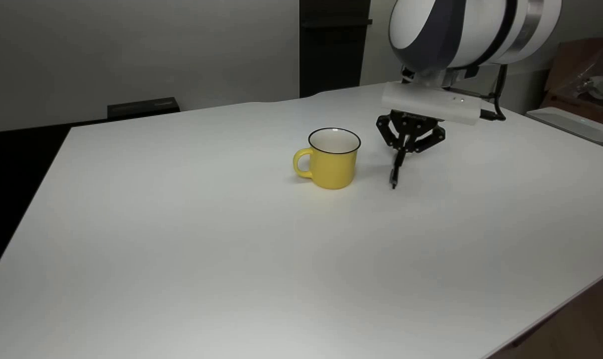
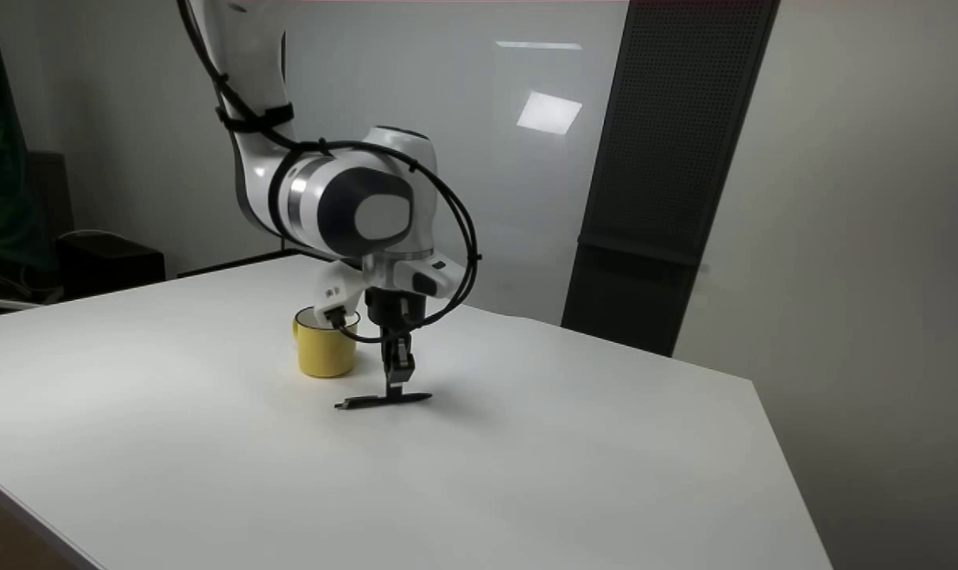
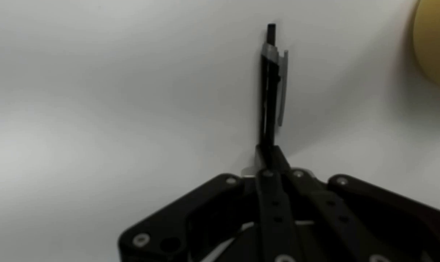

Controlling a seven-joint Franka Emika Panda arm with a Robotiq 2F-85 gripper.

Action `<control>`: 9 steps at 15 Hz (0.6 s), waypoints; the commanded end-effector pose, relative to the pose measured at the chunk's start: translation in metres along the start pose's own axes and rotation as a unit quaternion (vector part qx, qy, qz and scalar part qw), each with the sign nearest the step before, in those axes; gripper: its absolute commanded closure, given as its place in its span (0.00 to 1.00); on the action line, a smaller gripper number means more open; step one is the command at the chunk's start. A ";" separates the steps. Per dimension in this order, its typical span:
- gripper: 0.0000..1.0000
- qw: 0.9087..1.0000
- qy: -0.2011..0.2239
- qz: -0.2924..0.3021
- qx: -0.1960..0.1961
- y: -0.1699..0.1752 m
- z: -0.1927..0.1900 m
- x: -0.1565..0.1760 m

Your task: Pick up the pen from the table and put it in the yellow cup.

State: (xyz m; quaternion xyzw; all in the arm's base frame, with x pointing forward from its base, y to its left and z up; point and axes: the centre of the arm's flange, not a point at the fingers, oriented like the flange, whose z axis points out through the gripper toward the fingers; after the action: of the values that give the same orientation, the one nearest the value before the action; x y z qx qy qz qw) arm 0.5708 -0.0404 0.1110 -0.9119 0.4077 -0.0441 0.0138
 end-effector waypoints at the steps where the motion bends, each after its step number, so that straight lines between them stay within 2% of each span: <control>1: 1.00 1.000 -0.006 0.005 0.006 0.002 0.002 0.007; 2: 0.74 1.000 -0.005 0.005 0.005 0.002 0.002 0.007; 3: 0.73 1.000 -0.004 0.004 0.004 0.002 0.002 0.007; 9: 0.33 1.000 -0.002 0.007 0.003 0.004 0.003 0.007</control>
State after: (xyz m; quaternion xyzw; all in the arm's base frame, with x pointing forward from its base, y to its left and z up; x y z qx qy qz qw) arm 0.5701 -0.0436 0.1099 -0.9104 0.4112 -0.0430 0.0144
